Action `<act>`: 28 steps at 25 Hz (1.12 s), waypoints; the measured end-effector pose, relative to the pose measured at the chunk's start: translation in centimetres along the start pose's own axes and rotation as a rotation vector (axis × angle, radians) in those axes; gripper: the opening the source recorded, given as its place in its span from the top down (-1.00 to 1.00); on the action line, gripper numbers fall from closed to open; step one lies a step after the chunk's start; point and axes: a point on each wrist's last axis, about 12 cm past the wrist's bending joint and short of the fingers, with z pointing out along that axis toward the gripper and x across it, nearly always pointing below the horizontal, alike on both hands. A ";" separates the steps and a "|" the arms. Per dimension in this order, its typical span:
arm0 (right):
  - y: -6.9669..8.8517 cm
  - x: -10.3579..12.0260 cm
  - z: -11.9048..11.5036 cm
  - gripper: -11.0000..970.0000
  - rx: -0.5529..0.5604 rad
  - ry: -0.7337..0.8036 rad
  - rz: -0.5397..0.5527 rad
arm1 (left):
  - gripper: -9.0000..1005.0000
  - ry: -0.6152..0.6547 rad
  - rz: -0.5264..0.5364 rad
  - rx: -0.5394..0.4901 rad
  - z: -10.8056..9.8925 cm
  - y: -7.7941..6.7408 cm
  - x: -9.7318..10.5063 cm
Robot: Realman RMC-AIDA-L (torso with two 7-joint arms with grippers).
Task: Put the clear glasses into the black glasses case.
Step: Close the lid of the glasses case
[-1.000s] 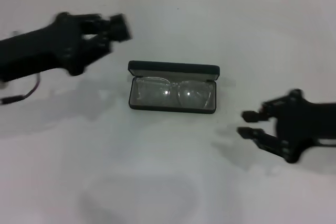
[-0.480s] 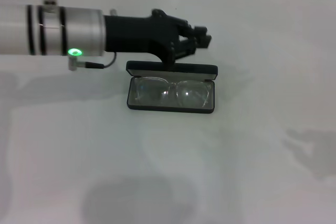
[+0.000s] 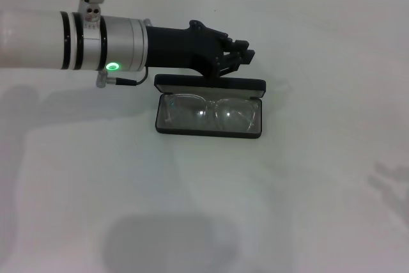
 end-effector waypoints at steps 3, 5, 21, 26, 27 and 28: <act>0.0 0.0 -0.2 0.44 0.007 -0.002 0.002 | 0.62 0.016 0.004 -0.009 -0.4 0.3 0.2; 0.0 0.0 -0.2 0.43 0.008 -0.008 0.005 | 0.62 0.030 0.003 -0.015 -0.7 0.4 0.6; -0.6 0.5 0.9 0.40 -0.025 -0.042 0.034 | 0.63 0.097 -0.027 -0.080 -1.2 0.8 2.7; -0.6 0.5 0.8 0.39 -0.023 -0.048 0.033 | 0.63 0.110 -0.027 -0.075 -1.1 0.7 2.9; -0.6 0.5 0.8 0.38 -0.024 -0.048 0.033 | 0.63 0.110 -0.030 -0.074 -1.1 0.7 2.9; -0.6 0.5 0.8 0.38 -0.025 -0.048 0.033 | 0.63 0.110 -0.031 -0.073 -1.0 0.7 3.0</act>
